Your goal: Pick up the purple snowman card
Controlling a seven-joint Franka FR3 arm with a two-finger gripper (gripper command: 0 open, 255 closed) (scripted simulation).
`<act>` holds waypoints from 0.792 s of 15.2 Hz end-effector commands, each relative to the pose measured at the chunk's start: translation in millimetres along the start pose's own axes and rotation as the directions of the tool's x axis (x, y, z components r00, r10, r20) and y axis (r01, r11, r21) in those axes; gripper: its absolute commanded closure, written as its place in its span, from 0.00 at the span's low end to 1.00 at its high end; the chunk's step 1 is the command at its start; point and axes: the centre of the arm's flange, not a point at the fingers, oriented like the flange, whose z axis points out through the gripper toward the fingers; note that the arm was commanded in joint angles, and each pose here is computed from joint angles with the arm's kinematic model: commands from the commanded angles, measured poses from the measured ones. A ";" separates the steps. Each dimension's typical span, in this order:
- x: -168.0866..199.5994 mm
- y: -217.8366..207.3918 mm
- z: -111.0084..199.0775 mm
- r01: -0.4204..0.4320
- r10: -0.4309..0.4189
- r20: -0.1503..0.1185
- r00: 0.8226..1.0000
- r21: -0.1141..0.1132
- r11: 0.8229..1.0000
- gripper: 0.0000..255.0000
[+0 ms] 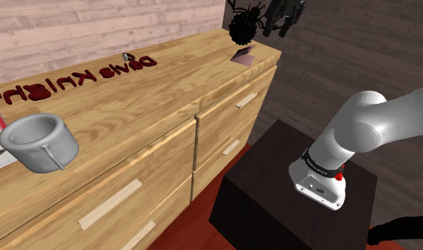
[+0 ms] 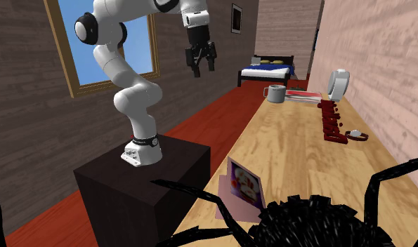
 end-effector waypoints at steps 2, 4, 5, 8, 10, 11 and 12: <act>9.5 9.9 2.5 -0.025 0.025 -0.010 1.000 0.022 0.999 0.00; 27.9 30.1 7.8 -0.073 0.075 -0.029 0.997 0.065 0.995 0.00; 36.7 40.4 10.6 -0.097 0.101 -0.038 0.994 0.088 0.991 0.00; 61.9 72.4 19.9 -0.166 0.177 -0.061 0.982 0.155 0.974 0.00; 77.5 94.4 26.9 -0.210 0.229 -0.073 0.971 0.201 0.957 0.00; 84.9 105.6 30.6 -0.232 0.254 -0.078 0.964 0.223 0.947 0.00; 92.2 116.8 34.4 -0.253 0.280 -0.082 0.957 0.246 0.936 0.00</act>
